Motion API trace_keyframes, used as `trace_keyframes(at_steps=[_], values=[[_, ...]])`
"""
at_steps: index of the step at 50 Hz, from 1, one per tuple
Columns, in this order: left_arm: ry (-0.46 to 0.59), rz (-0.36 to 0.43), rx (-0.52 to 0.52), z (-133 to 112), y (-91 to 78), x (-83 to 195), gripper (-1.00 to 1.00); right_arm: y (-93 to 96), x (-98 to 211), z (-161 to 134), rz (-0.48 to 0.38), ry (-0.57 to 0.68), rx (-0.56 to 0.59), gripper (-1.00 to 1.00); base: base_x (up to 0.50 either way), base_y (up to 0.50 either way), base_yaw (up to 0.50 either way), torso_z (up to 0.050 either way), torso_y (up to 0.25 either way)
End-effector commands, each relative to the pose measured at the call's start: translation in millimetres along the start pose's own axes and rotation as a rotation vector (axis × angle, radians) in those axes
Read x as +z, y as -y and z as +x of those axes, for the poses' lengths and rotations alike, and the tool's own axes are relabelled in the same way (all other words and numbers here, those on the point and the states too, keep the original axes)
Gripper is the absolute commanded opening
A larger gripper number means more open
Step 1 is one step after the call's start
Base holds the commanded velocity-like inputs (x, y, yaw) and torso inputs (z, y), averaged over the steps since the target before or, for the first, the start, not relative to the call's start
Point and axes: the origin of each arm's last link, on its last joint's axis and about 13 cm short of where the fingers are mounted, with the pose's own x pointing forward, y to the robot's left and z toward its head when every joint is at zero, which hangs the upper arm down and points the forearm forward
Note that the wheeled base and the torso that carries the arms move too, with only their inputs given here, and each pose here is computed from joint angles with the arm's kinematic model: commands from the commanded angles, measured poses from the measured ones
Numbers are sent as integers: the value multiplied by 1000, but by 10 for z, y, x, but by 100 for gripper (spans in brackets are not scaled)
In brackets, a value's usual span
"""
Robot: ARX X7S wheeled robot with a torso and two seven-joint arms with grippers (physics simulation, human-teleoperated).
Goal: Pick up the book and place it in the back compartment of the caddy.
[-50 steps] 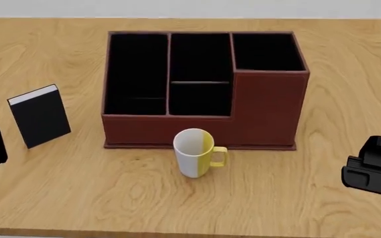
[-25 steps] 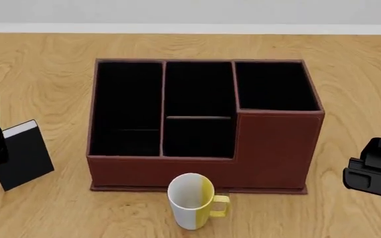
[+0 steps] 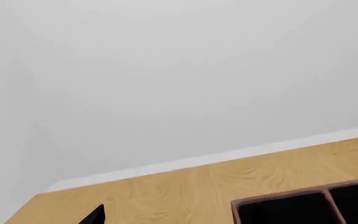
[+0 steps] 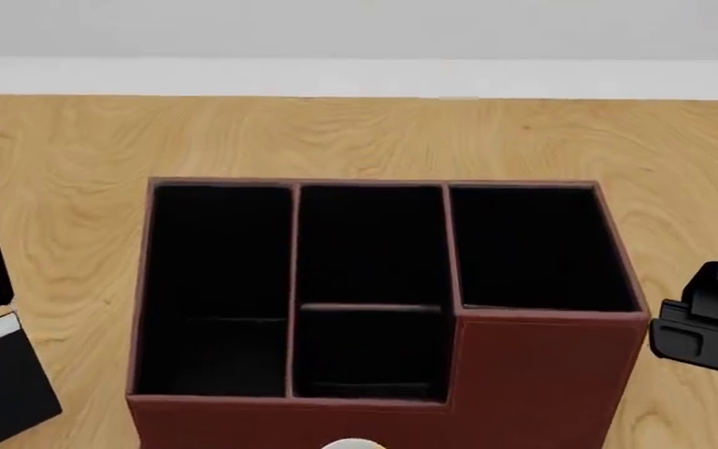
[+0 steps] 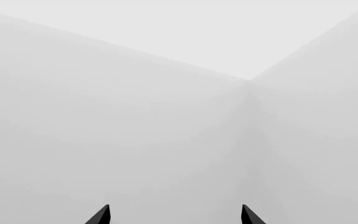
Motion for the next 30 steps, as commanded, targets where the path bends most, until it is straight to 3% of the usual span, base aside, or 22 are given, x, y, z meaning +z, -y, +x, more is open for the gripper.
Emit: trace_keyframes(at_steps=[1, 14, 30], values=[[12, -30, -15, 19, -19, -23, 100, 4, 15, 6, 2, 17, 2, 100, 414, 0, 0, 0, 0], [29, -33, -24, -3, -20, -51, 100, -3, 18, -7, 18, 16, 3, 100, 417, 0, 0, 0, 2], [45, -37, 0, -34, -42, -49, 100, 9, 25, -27, 22, 15, 0, 100, 3, 0, 0, 0, 1]])
